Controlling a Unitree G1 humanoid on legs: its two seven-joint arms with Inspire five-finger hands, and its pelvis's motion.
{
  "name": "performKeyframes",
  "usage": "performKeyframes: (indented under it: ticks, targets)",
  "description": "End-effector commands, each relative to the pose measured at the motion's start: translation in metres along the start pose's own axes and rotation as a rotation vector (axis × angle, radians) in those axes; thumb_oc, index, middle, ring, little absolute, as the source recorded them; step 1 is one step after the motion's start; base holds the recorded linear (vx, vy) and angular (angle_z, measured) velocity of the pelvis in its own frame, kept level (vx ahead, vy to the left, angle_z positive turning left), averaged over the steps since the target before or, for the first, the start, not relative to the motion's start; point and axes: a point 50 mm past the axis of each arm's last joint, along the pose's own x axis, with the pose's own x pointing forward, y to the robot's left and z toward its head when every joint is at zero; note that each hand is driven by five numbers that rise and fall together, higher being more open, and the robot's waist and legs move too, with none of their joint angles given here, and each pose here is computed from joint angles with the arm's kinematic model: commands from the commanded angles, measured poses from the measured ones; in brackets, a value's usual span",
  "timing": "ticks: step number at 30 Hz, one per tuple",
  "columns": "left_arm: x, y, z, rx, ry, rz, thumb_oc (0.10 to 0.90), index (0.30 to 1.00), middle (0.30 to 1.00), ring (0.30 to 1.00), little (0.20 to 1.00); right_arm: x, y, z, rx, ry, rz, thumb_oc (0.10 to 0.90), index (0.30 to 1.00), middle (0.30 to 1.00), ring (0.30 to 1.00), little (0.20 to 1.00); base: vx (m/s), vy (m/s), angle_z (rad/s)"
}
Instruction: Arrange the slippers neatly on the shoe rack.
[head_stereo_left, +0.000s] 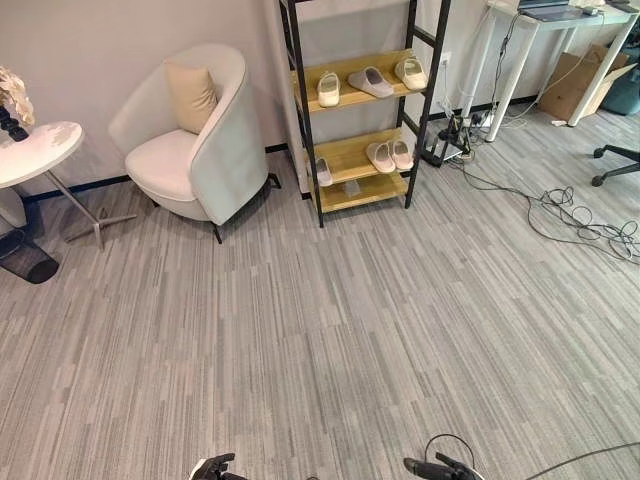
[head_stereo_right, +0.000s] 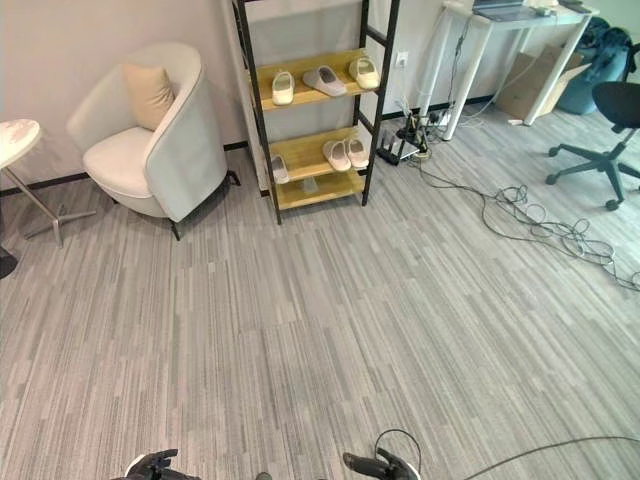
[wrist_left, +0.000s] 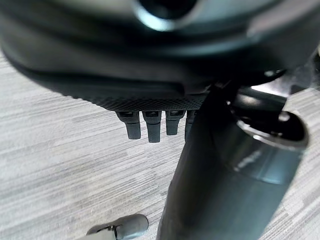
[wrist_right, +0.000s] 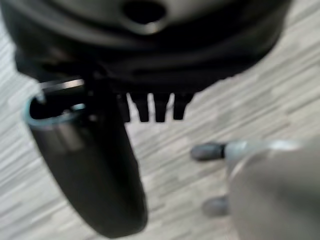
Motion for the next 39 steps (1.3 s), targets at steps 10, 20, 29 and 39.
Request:
performKeyframes:
  ticks: [10, 20, 29, 39]
  targets:
    - [0.004, -0.019, 0.035, 0.143, -0.069, -0.042, 0.8, 0.9, 0.9, 0.9, 0.9, 0.002, 0.011, 0.01, -0.068, -0.014, 0.034, 0.8, 0.9, 0.9, 0.9, 0.9, 0.0, -0.046, -0.03]
    - [0.001, -0.045, 0.085, 0.409, -0.262, -0.116, 0.8, 0.9, 0.9, 0.9, 0.9, 0.002, 0.029, 0.008, -0.208, 0.016, 0.136, 0.8, 0.9, 0.9, 0.9, 0.9, 0.02, -0.169, -0.31]
    - [-0.002, -0.051, 0.086, 0.479, -0.308, -0.117, 0.8, 0.9, 0.9, 0.9, 0.9, 0.001, 0.017, 0.004, -0.237, 0.037, 0.12, 0.8, 0.9, 0.9, 0.9, 0.9, 0.23, -0.142, -0.27]
    - [-0.001, -0.011, -0.014, 0.407, 0.076, -0.029, 0.8, 0.9, 0.9, 0.9, 0.9, 0.002, 0.049, 0.034, -0.228, -0.09, 0.175, 0.8, 0.9, 0.9, 0.9, 0.9, 0.52, 0.164, -0.4]
